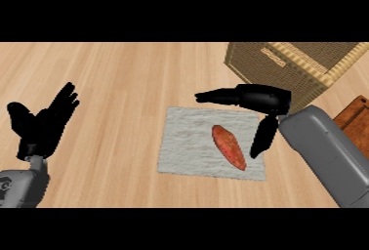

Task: Pick the sweet potato from the placemat and place it in the basket

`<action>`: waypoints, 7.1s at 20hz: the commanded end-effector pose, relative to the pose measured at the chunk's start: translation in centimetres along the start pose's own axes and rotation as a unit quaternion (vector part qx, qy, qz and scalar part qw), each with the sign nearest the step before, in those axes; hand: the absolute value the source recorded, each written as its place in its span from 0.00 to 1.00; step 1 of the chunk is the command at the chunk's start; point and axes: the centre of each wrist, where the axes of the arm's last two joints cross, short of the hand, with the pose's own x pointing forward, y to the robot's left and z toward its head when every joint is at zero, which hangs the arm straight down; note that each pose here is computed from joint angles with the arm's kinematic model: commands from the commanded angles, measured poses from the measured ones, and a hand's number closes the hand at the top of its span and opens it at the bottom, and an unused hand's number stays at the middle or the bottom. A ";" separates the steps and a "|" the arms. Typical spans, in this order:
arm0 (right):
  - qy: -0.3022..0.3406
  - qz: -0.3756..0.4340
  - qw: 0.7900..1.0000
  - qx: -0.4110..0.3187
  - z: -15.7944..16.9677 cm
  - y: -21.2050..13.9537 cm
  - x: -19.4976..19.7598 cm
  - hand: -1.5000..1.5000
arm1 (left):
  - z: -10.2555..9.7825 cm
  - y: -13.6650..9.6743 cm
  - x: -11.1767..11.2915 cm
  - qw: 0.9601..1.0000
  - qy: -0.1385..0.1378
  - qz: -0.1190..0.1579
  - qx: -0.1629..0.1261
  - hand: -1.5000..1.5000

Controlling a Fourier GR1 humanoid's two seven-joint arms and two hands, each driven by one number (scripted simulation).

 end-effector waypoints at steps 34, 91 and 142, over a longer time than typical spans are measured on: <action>-0.001 0.049 0.995 0.091 0.1 5.5 -5.3 0.00 | -0.8 0.7 -0.9 1.000 -0.008 -0.007 0.000 0.50; 0.471 0.053 0.546 -0.691 -18.1 -14.0 16.1 1.00 | -2.3 -2.0 2.6 0.999 -0.017 -0.015 -0.039 0.50; 0.479 0.038 0.314 -0.819 -1.3 -16.1 0.7 0.00 | -0.8 0.0 0.2 1.000 -0.005 0.004 -0.003 0.50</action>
